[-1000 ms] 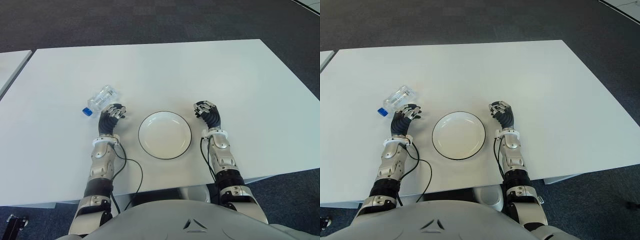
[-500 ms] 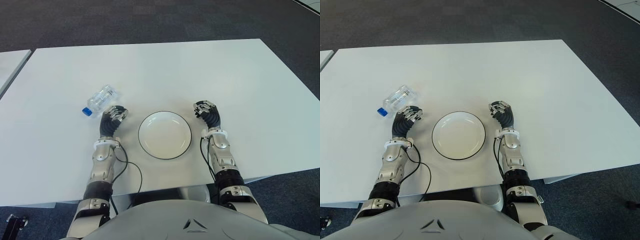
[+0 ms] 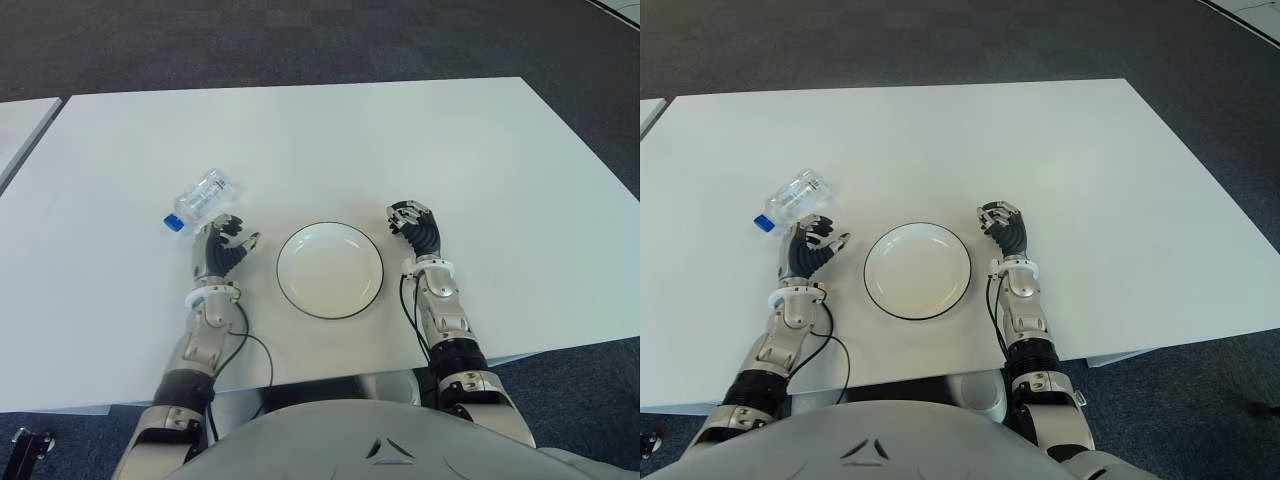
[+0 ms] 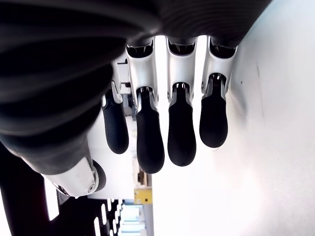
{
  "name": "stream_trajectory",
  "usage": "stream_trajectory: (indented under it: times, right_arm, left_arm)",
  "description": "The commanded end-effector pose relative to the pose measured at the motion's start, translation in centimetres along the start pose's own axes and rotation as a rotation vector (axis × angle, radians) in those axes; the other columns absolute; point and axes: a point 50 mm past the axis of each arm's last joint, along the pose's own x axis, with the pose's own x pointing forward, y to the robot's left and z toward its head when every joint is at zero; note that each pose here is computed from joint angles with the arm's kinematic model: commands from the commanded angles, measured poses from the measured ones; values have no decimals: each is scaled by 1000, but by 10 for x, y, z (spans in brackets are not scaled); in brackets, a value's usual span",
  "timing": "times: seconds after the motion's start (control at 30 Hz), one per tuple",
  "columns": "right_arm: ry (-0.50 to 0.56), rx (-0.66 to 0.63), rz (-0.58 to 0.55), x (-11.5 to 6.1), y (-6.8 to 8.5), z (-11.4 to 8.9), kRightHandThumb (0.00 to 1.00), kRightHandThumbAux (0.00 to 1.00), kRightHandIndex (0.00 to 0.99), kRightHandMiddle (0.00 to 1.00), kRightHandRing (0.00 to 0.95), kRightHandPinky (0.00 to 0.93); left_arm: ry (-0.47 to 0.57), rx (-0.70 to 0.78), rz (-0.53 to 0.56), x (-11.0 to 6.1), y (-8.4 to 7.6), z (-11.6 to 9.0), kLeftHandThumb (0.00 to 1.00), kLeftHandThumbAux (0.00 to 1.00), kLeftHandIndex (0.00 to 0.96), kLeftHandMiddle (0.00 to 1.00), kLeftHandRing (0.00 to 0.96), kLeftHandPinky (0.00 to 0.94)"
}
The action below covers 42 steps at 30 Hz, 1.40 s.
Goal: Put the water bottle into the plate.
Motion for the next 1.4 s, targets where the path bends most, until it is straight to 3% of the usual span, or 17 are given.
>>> stream_trajectory:
  times: [0.03, 0.13, 0.27, 0.4, 0.47, 0.57, 0.73, 0.83, 1.1, 1.4]
  right_arm:
    - [133, -14, 4, -10, 0, -28, 706, 729, 433, 624, 610, 596]
    - [136, -21, 0, -10, -1, -29, 705, 729, 433, 621, 607, 591]
    - [140, -23, -6, -9, -1, -31, 705, 729, 432, 615, 602, 590]
    - [141, -24, -5, -9, -1, -31, 705, 729, 432, 612, 600, 591]
    - [142, -24, -4, -9, -1, -32, 705, 729, 432, 611, 599, 587]
    - [145, -30, -7, -9, -1, -32, 705, 729, 432, 609, 600, 588]
    - [147, -34, -12, -9, -2, -32, 705, 729, 432, 607, 599, 586]
    - [145, -36, -12, -9, -2, -32, 704, 729, 432, 607, 599, 591]
    - [148, -40, -14, -9, -4, -33, 703, 729, 432, 608, 595, 583]
    - [148, -34, -16, -9, -3, -34, 705, 729, 433, 613, 600, 590]
  left_arm:
    - [-83, 144, 45, 11, 8, 8, 831, 685, 383, 534, 569, 541]
    - [-107, 245, 76, 15, 11, 10, 832, 684, 379, 530, 539, 504]
    - [-130, 346, 134, 23, 16, 10, 832, 682, 410, 465, 374, 333]
    - [-145, 397, 194, 33, 20, 10, 732, 707, 405, 310, 266, 215]
    - [-154, 411, 216, 36, 21, 10, 599, 689, 236, 232, 191, 125]
    - [-167, 452, 256, 41, 23, 9, 540, 641, 128, 139, 98, 46]
    - [-167, 498, 299, 47, 24, 6, 537, 560, 55, 42, 17, 7]
    - [-156, 534, 329, 52, 26, 4, 565, 456, 18, 13, 5, 2]
    - [-132, 588, 394, 60, 27, 1, 584, 295, 0, 0, 0, 0]
    - [-106, 619, 410, 68, 27, 5, 554, 205, 0, 0, 0, 0]
